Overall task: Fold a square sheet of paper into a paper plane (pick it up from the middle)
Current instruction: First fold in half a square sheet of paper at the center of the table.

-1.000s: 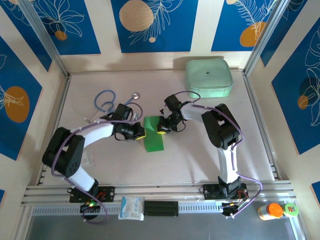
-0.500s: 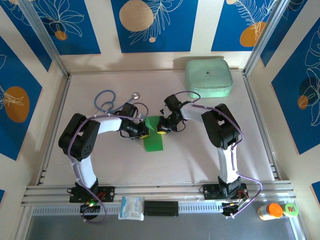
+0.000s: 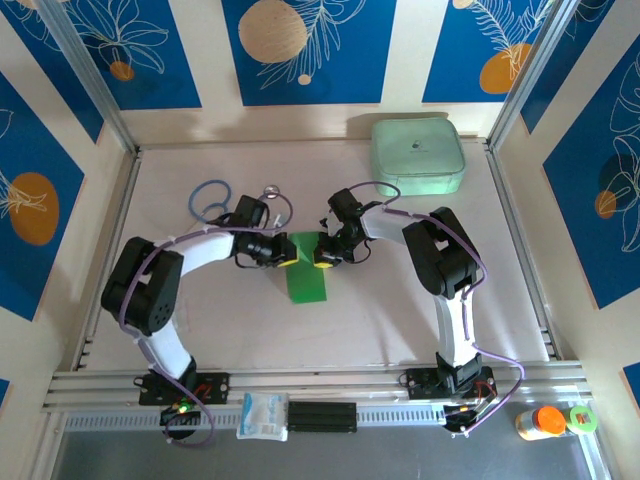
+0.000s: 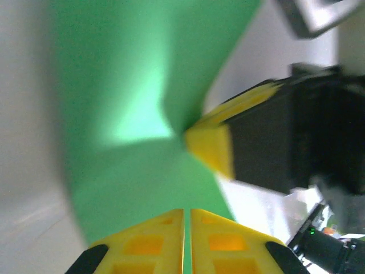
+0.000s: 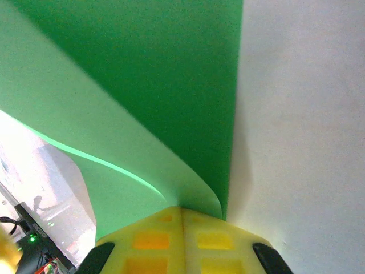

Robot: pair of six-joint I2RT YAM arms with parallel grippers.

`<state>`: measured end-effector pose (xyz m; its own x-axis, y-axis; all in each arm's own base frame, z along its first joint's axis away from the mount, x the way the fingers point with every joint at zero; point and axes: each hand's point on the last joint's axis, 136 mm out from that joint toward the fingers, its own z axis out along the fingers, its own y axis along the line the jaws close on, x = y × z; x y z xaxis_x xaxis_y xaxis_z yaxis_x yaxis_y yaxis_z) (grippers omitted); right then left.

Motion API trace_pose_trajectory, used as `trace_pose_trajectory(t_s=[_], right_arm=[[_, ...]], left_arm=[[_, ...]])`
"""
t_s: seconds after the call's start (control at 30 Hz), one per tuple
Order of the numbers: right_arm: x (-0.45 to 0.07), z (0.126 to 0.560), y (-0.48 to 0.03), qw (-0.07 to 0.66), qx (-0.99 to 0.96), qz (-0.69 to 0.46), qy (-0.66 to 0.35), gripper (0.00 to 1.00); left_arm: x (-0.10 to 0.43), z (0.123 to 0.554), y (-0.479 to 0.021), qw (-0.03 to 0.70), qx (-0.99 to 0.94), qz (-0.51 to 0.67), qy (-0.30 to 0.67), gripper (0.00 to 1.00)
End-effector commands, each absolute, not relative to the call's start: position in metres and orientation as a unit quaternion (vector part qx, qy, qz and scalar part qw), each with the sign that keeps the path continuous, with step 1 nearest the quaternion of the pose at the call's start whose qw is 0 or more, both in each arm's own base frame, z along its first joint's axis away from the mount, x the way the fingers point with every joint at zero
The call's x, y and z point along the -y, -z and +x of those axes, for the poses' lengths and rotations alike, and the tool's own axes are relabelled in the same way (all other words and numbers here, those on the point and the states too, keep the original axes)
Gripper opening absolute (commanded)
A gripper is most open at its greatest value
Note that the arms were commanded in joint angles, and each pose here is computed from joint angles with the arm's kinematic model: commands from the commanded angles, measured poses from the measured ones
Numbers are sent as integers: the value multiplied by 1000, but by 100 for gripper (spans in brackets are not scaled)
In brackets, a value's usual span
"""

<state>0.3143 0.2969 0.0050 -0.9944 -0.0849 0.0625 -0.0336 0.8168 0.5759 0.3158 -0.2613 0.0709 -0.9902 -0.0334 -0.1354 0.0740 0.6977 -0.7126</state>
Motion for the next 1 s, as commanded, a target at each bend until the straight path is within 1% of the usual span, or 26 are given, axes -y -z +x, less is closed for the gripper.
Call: trace_pose_trajectory(t_s=[0.0,0.1,0.23,0.43,0.53,0.6,0.7,0.87,0.97], right_arm=[[-212,269,90,116,990,-6,84,3],[-211,269,90,118,990,-3,83,3],[-210,268,90,119,990,0,81,3],[-206,268,91,119,990,0,73,3],[-205,267,91,119,990,0,70,3],[-204,268,91,119,991,-1,68,3],[-204,267,90,118,991,1,67,3],[-204,267,90,119,991,0,65,3],[-204,268,91,119,991,0,65,3]], left_arm=[[273,332,-60,66,-916,4,395,12],[270,341,-45,62,-924,-6,378,12],[261,338,-24,48,-930,-18,363,12],[223,327,8,41,-932,-60,356,12],[200,325,15,41,-928,-91,360,12],[190,328,7,48,-927,-98,360,11],[188,333,-16,64,-930,-84,353,12],[229,336,-58,89,-914,-48,393,12],[246,338,-61,93,-914,-39,393,12]])
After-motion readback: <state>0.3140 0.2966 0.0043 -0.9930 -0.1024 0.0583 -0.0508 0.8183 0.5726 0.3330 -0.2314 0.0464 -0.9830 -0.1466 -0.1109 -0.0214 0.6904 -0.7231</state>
